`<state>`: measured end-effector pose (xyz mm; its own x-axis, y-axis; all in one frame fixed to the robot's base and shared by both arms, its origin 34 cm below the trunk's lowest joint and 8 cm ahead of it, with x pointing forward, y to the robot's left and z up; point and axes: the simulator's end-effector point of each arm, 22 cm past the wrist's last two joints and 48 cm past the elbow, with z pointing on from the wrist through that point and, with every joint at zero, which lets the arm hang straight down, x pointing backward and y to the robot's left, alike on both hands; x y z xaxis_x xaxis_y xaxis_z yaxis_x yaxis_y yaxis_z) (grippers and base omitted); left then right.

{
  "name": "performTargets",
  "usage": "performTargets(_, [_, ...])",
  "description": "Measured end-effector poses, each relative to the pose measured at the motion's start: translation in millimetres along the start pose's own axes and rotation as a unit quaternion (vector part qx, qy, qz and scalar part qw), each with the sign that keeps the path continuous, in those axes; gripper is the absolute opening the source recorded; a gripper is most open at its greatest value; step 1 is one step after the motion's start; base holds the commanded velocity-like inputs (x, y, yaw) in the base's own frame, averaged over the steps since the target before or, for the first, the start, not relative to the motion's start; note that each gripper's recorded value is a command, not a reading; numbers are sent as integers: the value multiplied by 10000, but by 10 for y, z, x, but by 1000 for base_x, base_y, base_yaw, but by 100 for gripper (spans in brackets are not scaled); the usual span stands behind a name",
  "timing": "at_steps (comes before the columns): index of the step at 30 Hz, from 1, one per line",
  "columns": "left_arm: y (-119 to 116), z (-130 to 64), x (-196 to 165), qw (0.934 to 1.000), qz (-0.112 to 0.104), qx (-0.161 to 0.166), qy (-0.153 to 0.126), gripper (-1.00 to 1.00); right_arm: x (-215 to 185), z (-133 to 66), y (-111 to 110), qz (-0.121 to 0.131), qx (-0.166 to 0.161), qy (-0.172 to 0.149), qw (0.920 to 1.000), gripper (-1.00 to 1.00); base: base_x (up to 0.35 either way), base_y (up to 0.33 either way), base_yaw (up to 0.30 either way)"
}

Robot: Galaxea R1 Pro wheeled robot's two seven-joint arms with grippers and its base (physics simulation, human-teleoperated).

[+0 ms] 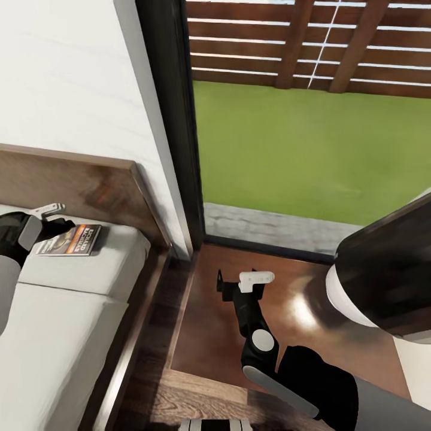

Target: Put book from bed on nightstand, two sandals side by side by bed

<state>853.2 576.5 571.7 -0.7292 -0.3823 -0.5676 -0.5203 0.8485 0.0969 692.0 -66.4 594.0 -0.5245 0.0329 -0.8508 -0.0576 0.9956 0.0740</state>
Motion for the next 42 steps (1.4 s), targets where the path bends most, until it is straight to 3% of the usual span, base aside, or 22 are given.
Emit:
performTargets(5, [4, 9, -65, 9998, -80, 24, -181, 100, 4, 1, -1, 0, 3, 3, 10000, 100, 0, 0, 0])
performTargets(18, [5, 12, -81, 9997, -108, 52, -235, 100, 7, 0, 3, -3, -3, 6, 10000, 100, 0, 0, 0])
performTargets(19, [163, 7, -123, 9996, -124, -53, -264, 100, 14, 1, 5, -3, -7, 12, 10000, 100, 0, 0, 0])
performTargets(25, [488, 10, -202, 9990, -163, -253, -317, 100, 57, 16, 1, 0, -4, 51, 10000, 100, 0, 0, 0])
performTargets(27, [603, -5, -245, 9987, -272, -260, -345, 100, 62, 17, 1, 0, -5, 55, 10000, 100, 0, 0, 0])
performTargets(32, [709, -15, -282, 9972, -656, 89, -339, 100, 68, 19, -1, -1, -4, 60, 10000, 100, 0, 0, 0])
performTargets(33, [710, -1, -227, 9953, -827, 444, -255, 100, 68, 19, -3, -3, -2, 60, 10000, 100, 0, 0, 0])
performTargets(35, [692, 0, -204, 9938, -882, 634, -223, 100, 69, 19, -6, -4, 0, 61, 10000, 100, 0, 0, 0])
performTargets(36, [700, -24, -215, 9913, -943, 889, -226, 100, 69, 19, -5, -4, -1, 61, 10000, 100, 0, 0, 0])
performTargets(42, [725, -82, -269, 9868, -1023, 1224, -278, 100, 69, 19, -5, -3, 0, 61, 10000, 100, 0, 0, 0])
